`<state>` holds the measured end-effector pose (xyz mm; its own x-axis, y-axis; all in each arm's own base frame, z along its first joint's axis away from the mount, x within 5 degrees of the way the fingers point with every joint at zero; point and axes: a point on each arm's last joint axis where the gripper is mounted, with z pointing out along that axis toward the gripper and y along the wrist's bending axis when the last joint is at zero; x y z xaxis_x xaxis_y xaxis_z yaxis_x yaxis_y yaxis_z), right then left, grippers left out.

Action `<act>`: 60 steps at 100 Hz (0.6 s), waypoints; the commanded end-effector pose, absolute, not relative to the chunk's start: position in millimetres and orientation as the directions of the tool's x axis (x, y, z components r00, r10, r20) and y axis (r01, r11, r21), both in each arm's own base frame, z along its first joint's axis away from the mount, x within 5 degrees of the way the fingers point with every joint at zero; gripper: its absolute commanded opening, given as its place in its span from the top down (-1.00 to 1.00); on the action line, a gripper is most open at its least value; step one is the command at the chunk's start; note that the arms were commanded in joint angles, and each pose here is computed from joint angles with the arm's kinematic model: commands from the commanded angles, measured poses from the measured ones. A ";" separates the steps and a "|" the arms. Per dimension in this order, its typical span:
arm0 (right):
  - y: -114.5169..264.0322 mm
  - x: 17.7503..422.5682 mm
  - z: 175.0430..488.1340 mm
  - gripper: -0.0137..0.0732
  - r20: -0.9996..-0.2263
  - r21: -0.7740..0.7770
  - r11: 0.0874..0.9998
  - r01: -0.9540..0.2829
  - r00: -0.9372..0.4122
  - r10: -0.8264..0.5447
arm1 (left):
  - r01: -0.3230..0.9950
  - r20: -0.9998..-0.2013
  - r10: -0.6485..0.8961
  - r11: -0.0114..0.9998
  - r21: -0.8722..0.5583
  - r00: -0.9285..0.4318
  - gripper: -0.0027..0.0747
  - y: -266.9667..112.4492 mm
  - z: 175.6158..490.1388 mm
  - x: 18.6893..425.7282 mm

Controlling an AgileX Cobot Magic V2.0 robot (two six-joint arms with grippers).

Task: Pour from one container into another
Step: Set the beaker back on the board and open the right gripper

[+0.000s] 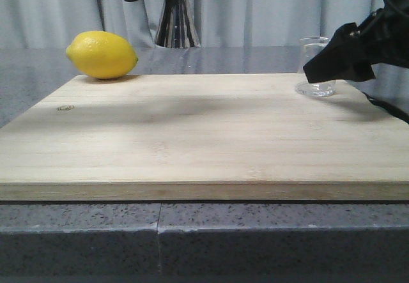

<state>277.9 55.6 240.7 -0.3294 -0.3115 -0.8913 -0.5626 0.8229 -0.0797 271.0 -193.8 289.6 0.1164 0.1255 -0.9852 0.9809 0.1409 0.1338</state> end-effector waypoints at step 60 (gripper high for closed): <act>45.5 192.7 287.7 -0.56 -0.944 0.004 0.902 -0.432 -0.301 -0.139 | 0.978 -0.989 -0.005 0.149 0.143 0.145 0.42 -194.5 320.4 264.7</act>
